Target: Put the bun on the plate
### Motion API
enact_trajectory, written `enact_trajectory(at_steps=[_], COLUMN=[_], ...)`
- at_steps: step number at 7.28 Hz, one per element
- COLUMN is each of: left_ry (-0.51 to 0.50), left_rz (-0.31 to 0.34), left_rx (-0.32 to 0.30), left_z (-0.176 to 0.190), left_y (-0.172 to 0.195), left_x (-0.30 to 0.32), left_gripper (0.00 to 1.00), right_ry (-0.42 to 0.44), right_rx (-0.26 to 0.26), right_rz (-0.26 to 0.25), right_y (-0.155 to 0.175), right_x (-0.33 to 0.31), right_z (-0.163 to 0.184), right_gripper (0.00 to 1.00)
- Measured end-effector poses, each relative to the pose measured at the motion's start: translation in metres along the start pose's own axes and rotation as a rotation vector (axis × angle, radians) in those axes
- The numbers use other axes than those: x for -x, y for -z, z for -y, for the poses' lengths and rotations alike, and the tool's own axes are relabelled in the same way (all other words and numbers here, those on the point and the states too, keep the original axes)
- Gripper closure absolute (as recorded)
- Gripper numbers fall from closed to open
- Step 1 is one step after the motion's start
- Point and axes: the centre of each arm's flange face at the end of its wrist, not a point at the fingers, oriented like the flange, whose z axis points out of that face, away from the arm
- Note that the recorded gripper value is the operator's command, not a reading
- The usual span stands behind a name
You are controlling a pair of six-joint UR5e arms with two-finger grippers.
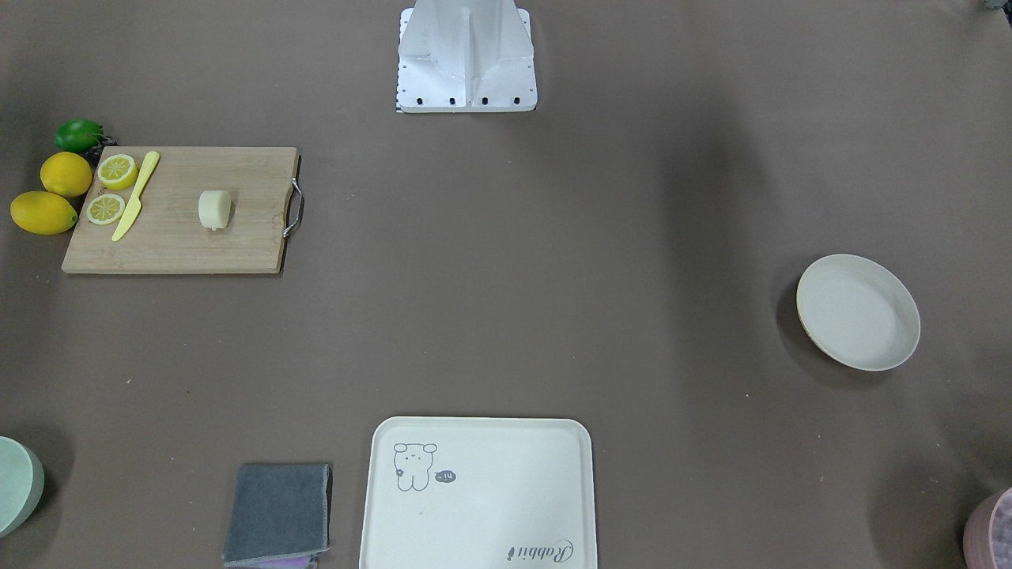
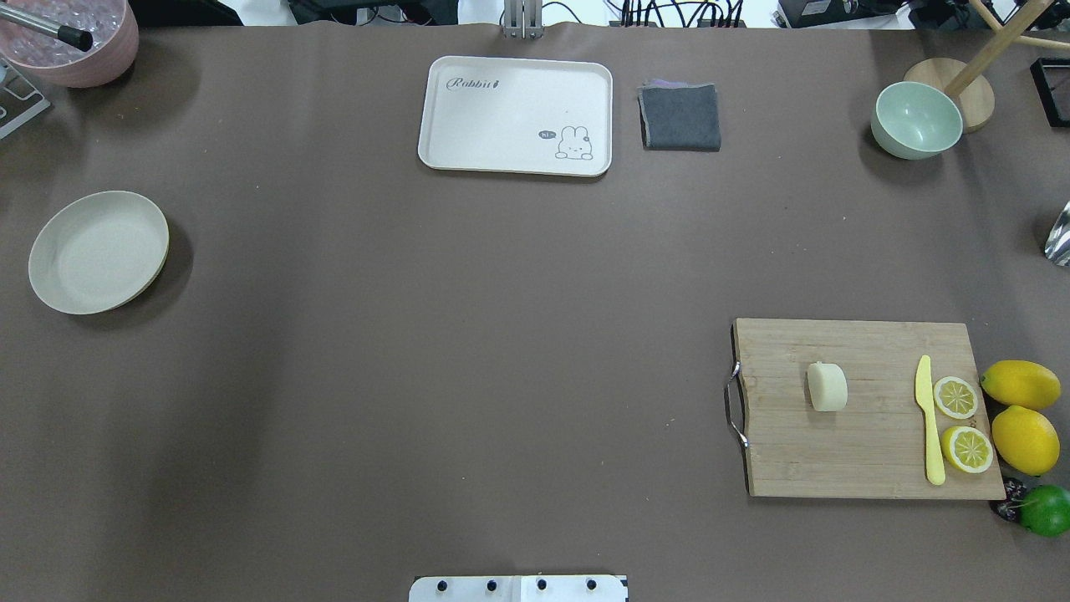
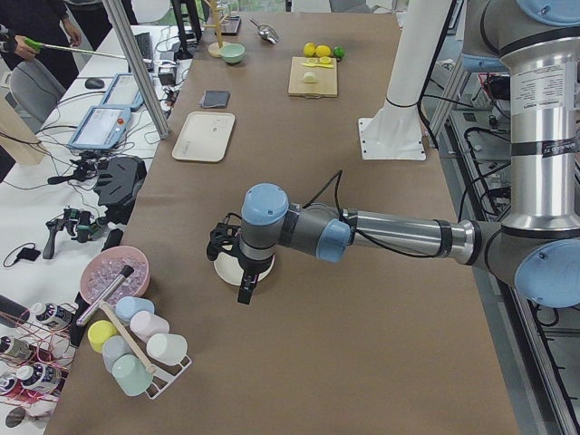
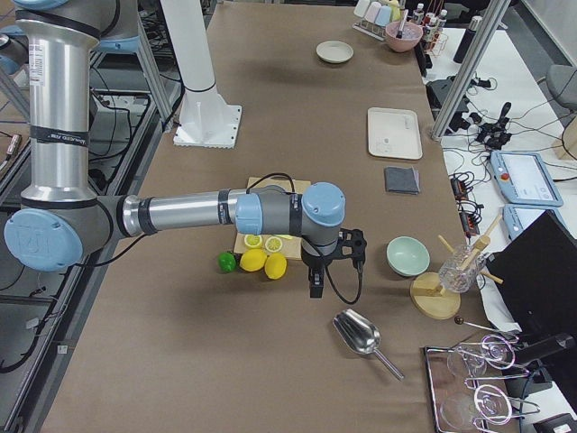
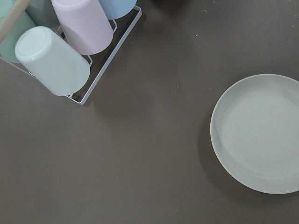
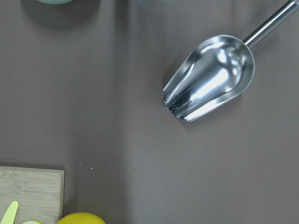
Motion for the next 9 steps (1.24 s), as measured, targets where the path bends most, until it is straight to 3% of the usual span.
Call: enact_trajectory(at_steps=[9], left_ry=[0.002], left_rz=[0.002], left_rx=[0.005], left_z=[-0.0012], left_y=[-0.0025], left_x=[0.0018], left_gripper=[0.02], right_ry=[0.004], right_rx=[-0.005], right_rz=[0.001], right_y=[0.0026], right_x=[0.0025], right_z=[0.0001], right_gripper=[0.00])
